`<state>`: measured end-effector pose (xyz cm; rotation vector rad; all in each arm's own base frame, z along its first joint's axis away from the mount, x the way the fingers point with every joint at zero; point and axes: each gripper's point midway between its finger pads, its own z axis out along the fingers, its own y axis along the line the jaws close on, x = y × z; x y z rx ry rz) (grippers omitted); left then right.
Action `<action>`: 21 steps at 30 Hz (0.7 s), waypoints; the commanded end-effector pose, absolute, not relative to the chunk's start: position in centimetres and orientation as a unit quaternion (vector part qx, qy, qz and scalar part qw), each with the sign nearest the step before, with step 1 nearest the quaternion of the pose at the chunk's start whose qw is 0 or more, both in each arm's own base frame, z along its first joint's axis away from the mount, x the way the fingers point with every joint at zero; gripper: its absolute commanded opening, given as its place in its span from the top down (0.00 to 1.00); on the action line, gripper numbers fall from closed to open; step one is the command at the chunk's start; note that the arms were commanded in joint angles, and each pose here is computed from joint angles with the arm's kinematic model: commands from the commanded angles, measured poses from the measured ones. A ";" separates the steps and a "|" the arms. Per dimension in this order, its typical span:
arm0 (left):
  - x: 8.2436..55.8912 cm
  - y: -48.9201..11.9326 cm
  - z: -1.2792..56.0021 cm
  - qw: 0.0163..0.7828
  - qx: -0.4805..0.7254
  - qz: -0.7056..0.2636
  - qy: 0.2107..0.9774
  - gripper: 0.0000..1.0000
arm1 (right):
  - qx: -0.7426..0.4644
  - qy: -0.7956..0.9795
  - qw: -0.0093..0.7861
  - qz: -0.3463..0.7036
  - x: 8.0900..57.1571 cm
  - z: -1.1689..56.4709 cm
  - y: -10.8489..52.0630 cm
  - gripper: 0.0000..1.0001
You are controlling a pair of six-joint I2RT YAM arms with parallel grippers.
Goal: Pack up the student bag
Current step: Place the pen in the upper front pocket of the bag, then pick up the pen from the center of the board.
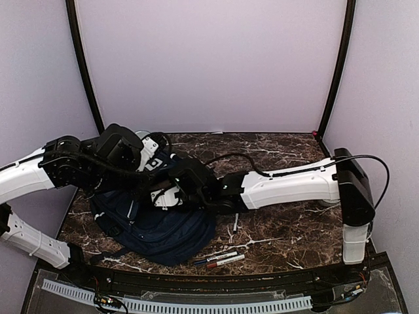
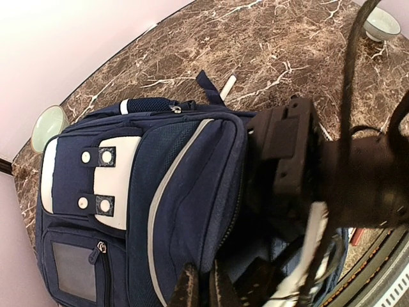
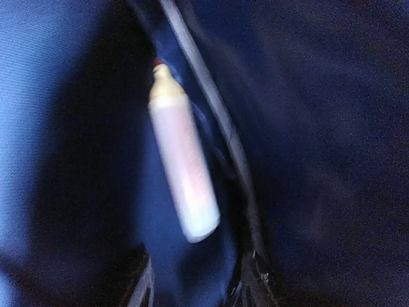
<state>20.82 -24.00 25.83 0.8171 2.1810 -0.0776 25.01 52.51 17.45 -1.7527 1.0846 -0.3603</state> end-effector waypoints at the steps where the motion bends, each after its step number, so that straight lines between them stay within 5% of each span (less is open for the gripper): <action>1: 21.9 -25.0 28.0 0.442 0.291 -0.062 0.846 1.00 | -0.753 0.482 0.448 -0.015 19.9 20.1 50.6 0.53; 10: 23.2 -25.3 26.5 0.438 0.283 -0.032 0.853 1.00 | -0.785 0.521 0.312 0.123 11.9 20.3 43.5 0.54; 21: 23.3 -25.1 23.5 0.421 0.276 -0.021 0.864 1.00 | -0.763 0.588 0.189 0.190 7.8 12.7 37.5 0.64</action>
